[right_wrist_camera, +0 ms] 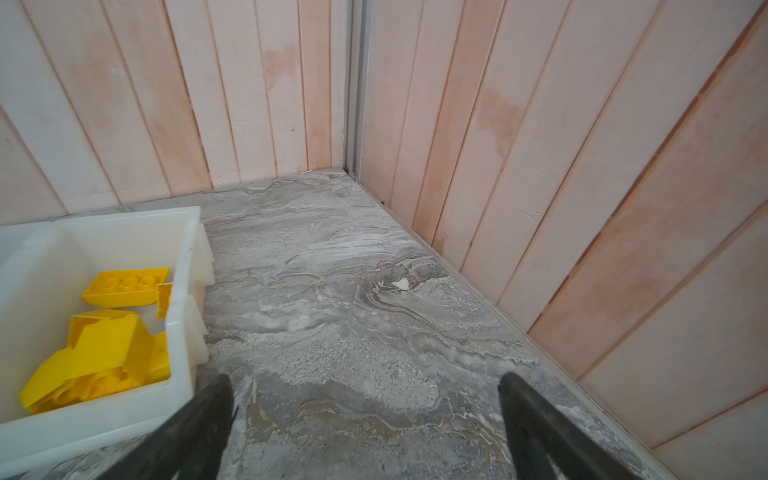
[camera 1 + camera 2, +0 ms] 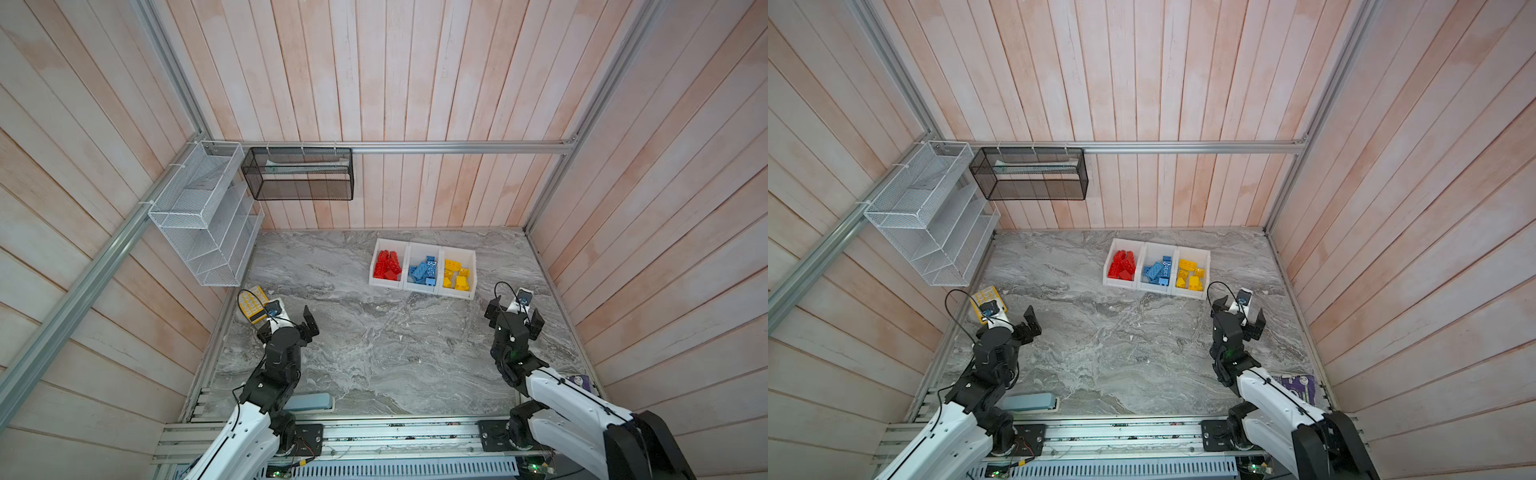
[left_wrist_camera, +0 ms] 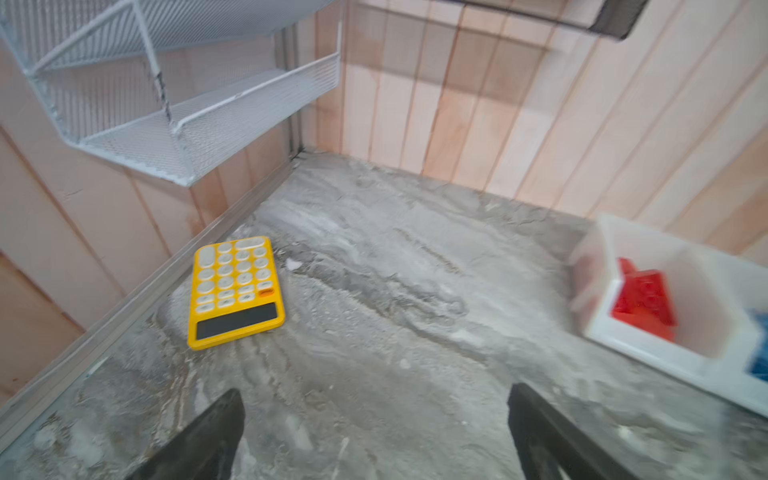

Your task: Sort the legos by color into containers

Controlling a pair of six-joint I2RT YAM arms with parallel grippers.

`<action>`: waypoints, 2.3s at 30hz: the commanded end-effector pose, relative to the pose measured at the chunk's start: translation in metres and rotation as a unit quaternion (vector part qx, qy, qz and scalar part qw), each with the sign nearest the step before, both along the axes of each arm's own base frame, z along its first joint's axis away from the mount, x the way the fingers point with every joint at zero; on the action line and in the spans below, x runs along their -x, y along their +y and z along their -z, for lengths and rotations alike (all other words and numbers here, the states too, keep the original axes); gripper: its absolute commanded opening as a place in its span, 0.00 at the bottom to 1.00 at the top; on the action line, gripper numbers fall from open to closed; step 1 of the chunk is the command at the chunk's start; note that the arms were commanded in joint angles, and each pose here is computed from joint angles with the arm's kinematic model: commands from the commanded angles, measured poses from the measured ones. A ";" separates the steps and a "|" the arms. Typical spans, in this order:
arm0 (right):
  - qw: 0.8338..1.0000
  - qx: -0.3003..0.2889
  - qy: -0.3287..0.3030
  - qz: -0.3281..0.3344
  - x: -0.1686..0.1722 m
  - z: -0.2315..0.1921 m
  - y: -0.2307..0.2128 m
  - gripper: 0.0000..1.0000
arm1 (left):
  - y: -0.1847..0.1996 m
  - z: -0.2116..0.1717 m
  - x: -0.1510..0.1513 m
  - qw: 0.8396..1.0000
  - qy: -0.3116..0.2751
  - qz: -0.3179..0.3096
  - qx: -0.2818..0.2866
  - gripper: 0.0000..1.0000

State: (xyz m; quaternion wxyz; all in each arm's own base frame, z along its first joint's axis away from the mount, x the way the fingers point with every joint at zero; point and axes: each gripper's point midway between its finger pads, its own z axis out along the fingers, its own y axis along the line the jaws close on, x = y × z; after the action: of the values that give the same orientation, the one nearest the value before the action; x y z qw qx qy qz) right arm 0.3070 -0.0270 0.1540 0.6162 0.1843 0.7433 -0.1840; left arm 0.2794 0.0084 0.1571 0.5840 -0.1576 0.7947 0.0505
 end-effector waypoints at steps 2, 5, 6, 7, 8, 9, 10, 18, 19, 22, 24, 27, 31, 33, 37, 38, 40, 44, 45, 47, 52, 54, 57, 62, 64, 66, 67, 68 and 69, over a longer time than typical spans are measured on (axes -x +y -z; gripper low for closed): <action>0.996 -0.006 -0.071 0.055 -0.009 -0.016 -0.015 1.00 | 0.017 -0.014 -0.038 0.999 -0.040 -0.021 0.018 1.00; 0.996 -0.004 -0.079 0.044 -0.016 -0.007 -0.014 1.00 | 0.017 -0.007 -0.060 0.998 -0.039 -0.011 -0.037 1.00; 0.996 -0.009 -0.085 0.034 -0.017 -0.004 -0.014 1.00 | 0.022 -0.004 -0.064 0.998 -0.043 -0.018 -0.040 1.00; 0.996 -0.002 -0.084 0.027 -0.018 -0.003 -0.014 1.00 | 0.027 0.000 -0.069 0.998 -0.048 -0.024 -0.032 1.00; 0.996 -0.001 -0.086 0.021 -0.020 -0.005 -0.014 1.00 | 0.031 0.005 -0.074 0.998 -0.051 -0.024 -0.018 1.00; 0.995 0.001 -0.096 0.014 -0.019 -0.007 -0.015 1.00 | 0.033 0.008 -0.078 0.998 -0.054 -0.020 -0.010 1.00; 0.994 -0.002 -0.113 0.010 -0.016 -0.010 -0.018 1.00 | 0.033 0.011 -0.082 0.998 -0.060 -0.014 -0.006 1.00; 0.993 -0.018 -0.104 -0.059 -0.029 0.001 -0.014 0.99 | 0.012 0.015 -0.116 0.993 -0.052 0.096 -0.047 1.00; 0.992 -0.013 -0.105 -0.074 -0.030 0.000 -0.010 0.99 | 0.012 0.015 -0.114 0.992 -0.063 0.098 -0.052 1.00; 0.986 0.003 -0.088 -0.142 -0.039 0.006 0.011 0.99 | 0.004 0.028 -0.112 0.988 -0.071 0.127 -0.052 1.00; 0.985 0.015 -0.081 -0.151 -0.049 0.012 0.014 1.00 | 0.001 0.030 -0.110 0.986 -0.082 0.136 -0.055 1.00; 0.984 -0.014 -0.058 -0.167 -0.061 0.020 0.010 1.00 | 0.000 0.029 -0.107 0.986 -0.079 0.133 -0.059 1.00; 0.984 -0.024 -0.048 -0.172 -0.063 0.024 0.009 1.00 | 0.008 0.030 -0.109 0.990 -0.074 0.105 -0.059 1.00; 0.984 -0.023 -0.050 -0.172 -0.063 0.024 0.009 1.00 | 0.008 0.031 -0.109 0.990 -0.074 0.106 -0.057 1.00; 0.984 -0.022 -0.053 -0.170 -0.063 0.022 0.009 1.00 | 0.008 0.030 -0.108 0.990 -0.076 0.105 -0.060 1.00; 0.984 -0.022 -0.051 -0.171 -0.063 0.023 0.009 1.00 | 0.007 0.029 -0.108 0.990 -0.077 0.105 -0.061 1.00; 0.984 -0.022 -0.051 -0.172 -0.063 0.023 0.009 1.00 | 0.008 0.030 -0.108 0.990 -0.076 0.104 -0.061 1.00; 0.984 -0.022 -0.052 -0.171 -0.063 0.023 0.009 1.00 | 0.007 0.030 -0.108 0.990 -0.076 0.105 -0.061 1.00; 0.984 -0.021 -0.052 -0.171 -0.063 0.022 0.009 1.00 | 0.007 0.029 -0.108 0.990 -0.077 0.105 -0.061 1.00; 0.984 -0.021 -0.052 -0.171 -0.063 0.023 0.009 1.00 | 0.007 0.030 -0.108 0.990 -0.076 0.105 -0.061 1.00; 0.984 -0.021 -0.052 -0.171 -0.063 0.022 0.009 1.00 | 0.007 0.029 -0.108 0.990 -0.077 0.105 -0.061 1.00; 0.984 -0.021 -0.052 -0.171 -0.063 0.023 0.009 1.00 | 0.007 0.029 -0.108 0.990 -0.077 0.105 -0.061 1.00; 0.984 -0.022 -0.051 -0.172 -0.063 0.023 0.009 1.00 | 0.007 0.029 -0.108 0.990 -0.077 0.105 -0.061 1.00; 0.984 -0.021 -0.052 -0.171 -0.063 0.023 0.009 1.00 | 0.007 0.030 -0.108 0.990 -0.076 0.105 -0.061 1.00; 0.984 -0.021 -0.051 -0.171 -0.063 0.023 0.009 1.00 | 0.007 0.030 -0.109 0.990 -0.075 0.105 -0.061 1.00; 0.984 -0.021 -0.052 -0.171 -0.063 0.023 0.009 1.00 | 0.007 0.030 -0.109 0.990 -0.075 0.105 -0.060 1.00; 0.984 -0.022 -0.051 -0.172 -0.062 0.023 0.009 1.00 | 0.007 0.030 -0.109 0.990 -0.076 0.106 -0.060 1.00; 0.984 -0.022 -0.051 -0.171 -0.063 0.023 0.009 1.00 | 0.007 0.030 -0.109 0.990 -0.076 0.105 -0.059 1.00; 0.984 -0.022 -0.051 -0.171 -0.063 0.023 0.009 1.00 | 0.007 0.030 -0.109 0.990 -0.075 0.105 -0.060 1.00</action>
State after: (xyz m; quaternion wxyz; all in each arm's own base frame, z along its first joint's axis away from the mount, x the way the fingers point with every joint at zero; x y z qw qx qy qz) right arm 0.3673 -0.0185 0.1278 0.6690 0.0769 0.7373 -0.0539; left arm 0.3859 0.0152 0.1223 0.6458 -0.0450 0.7619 0.0189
